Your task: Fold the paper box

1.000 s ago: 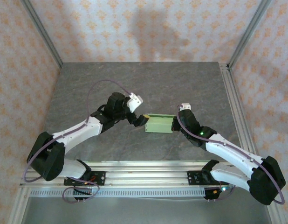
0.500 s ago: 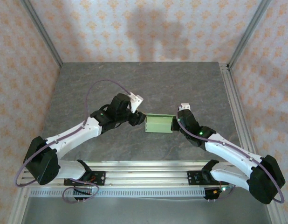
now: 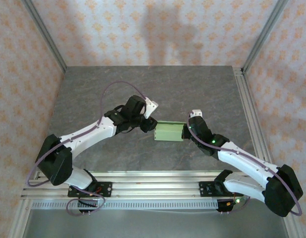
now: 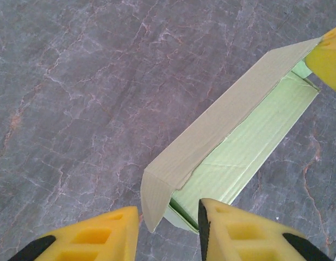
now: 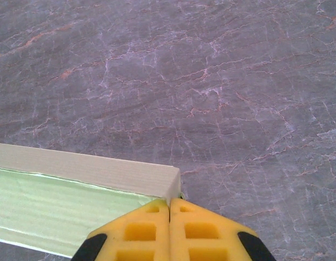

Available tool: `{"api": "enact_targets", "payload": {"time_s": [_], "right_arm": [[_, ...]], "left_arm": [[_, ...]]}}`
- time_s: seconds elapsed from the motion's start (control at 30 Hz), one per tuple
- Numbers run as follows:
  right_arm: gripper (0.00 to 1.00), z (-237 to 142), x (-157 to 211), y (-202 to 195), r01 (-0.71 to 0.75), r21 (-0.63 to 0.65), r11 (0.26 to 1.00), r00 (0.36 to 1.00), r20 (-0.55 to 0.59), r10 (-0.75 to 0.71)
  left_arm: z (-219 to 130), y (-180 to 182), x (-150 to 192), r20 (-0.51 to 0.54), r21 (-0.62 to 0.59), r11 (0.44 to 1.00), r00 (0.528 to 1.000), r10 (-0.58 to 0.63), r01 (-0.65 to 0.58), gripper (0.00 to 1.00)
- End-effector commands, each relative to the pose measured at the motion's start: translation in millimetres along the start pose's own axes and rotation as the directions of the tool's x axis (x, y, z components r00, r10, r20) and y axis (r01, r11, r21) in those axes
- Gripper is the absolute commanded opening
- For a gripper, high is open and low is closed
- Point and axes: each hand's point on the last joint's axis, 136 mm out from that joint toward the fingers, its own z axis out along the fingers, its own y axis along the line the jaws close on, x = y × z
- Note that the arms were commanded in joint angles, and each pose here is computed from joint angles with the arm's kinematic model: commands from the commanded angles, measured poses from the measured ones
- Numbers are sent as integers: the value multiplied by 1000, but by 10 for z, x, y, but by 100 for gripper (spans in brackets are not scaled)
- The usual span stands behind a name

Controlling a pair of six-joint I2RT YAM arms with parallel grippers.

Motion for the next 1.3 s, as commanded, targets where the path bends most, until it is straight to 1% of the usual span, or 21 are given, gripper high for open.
{"api": "enact_targets", "payload": {"time_s": [0.0,0.13,0.2,0.23,0.27,0.6,0.7,0.77,1.0,1.03,1.07,1.1,1.27], "right_arm": [[0,0,0,22,14,3,1000,1000,-12,-14],[0,-4,2,35,12,-3,1000,1000,-16,-12],[0,-2,8,30,11,-1,1000,1000,-17,-11],[0,-2,8,30,11,-1,1000,1000,-18,-11],[0,-2,8,32,12,-2,1000,1000,-18,-12],[0,1,4,41,10,-6,1000,1000,-17,-10],[0,1,7,42,9,-7,1000,1000,-18,-9],[0,1,4,42,8,-7,1000,1000,-17,-8],[0,1,8,48,7,-10,1000,1000,-19,-7],[0,1,8,51,6,-11,1000,1000,-19,-6],[0,2,7,49,5,-11,1000,1000,-18,-5],[0,1,3,51,5,-12,1000,1000,-17,-5],[0,0,9,61,15,-15,1000,1000,-19,-15]], "left_arm": [[19,-62,-21,-21,24,1000,1000,5,-4,34],[49,-37,-6,-25,13,1000,1000,-3,4,33],[55,-32,3,-27,11,1000,1000,-5,5,30],[54,-27,2,-28,8,1000,1000,-5,5,27],[53,-26,1,-28,6,1000,1000,-5,5,25],[86,1,40,-45,-5,1000,999,-10,10,16],[91,14,50,-50,-12,1000,999,-11,10,16],[101,36,63,-53,-24,1000,998,-12,11,18],[105,33,48,-53,-22,1000,998,-15,14,16],[111,36,59,-57,-23,1000,998,-16,14,13],[111,37,66,-60,-24,1000,998,-17,15,7],[109,43,70,-62,-28,999,998,-18,16,4],[55,21,-7,-46,-27,998,998,-53,52,4]]}}
